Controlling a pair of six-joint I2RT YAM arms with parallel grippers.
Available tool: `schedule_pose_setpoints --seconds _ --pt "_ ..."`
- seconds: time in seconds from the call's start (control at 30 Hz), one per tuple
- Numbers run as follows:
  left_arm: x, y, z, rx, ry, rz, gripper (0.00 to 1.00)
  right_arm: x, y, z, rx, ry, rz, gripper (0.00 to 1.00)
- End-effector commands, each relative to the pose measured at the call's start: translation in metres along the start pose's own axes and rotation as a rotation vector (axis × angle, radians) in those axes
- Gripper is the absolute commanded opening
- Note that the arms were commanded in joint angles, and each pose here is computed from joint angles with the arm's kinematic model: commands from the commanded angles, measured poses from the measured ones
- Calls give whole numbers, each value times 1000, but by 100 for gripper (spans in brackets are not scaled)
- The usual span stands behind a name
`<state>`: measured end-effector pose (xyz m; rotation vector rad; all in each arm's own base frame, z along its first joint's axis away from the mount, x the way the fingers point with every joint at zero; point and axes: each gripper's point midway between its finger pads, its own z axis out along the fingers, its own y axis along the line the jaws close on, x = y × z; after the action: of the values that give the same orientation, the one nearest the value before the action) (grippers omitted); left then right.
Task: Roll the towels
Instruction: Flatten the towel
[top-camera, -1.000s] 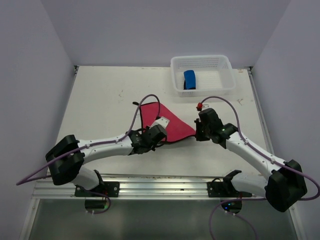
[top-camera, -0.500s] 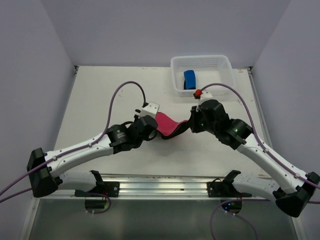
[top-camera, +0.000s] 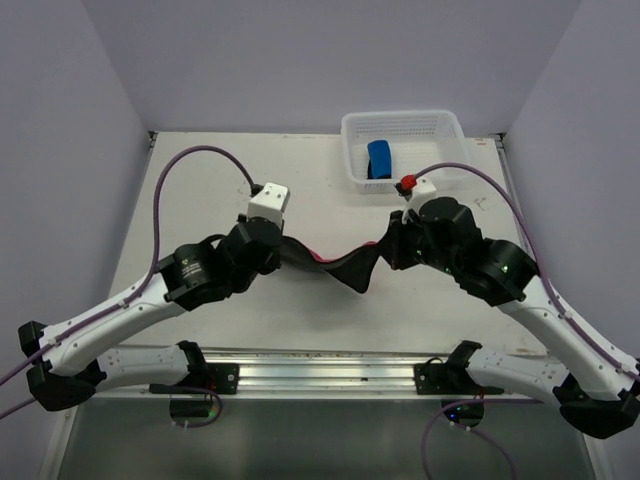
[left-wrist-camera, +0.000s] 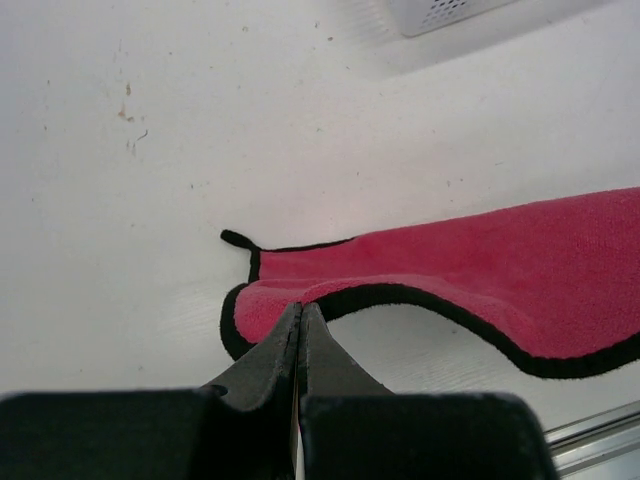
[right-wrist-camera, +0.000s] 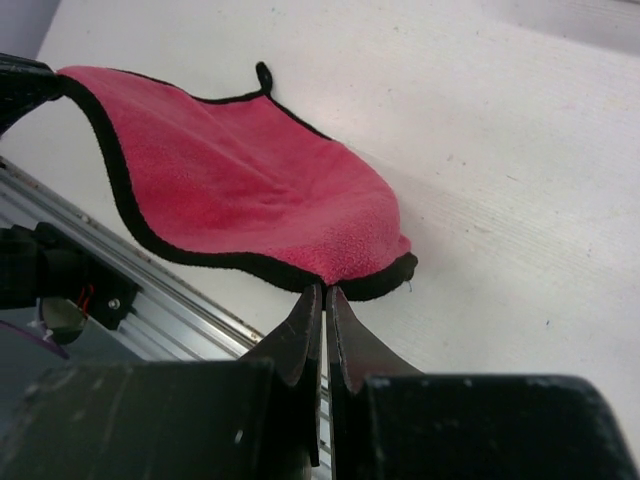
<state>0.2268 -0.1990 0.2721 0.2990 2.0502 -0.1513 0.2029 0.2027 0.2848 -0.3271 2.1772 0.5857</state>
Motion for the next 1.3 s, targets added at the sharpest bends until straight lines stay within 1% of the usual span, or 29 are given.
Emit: schedule_pose_setpoints --seconds 0.0,0.13,0.37,0.4,0.53,0.67,0.83,0.93,1.07,1.27 --pt "-17 6 -24 35 -36 -52 0 -9 17 -23 -85 -11 12 0" --pt "-23 6 -36 79 -40 -66 0 -10 25 -35 -134 -7 11 0" --pt "-32 -6 -62 224 -25 -48 0 -11 46 -59 -255 -3 62 0" --pt "-39 -6 -67 237 -35 -58 0 -10 47 -61 -264 1 66 0" --pt "-35 -7 -69 231 13 -56 0 -5 48 -58 -260 21 117 0" --pt "-13 -1 -55 158 72 -41 0 4 42 -46 -226 39 156 0" --pt "-6 3 -44 117 51 -64 0 8 26 -31 -136 28 174 0" --pt "-4 6 -36 74 35 -64 0 8 22 -24 -110 16 186 0" --pt "-9 2 -23 50 5 -22 0 7 16 -12 -68 -2 187 0" --pt "-6 -4 10 -15 14 63 0 3 2 6 18 -31 177 0"
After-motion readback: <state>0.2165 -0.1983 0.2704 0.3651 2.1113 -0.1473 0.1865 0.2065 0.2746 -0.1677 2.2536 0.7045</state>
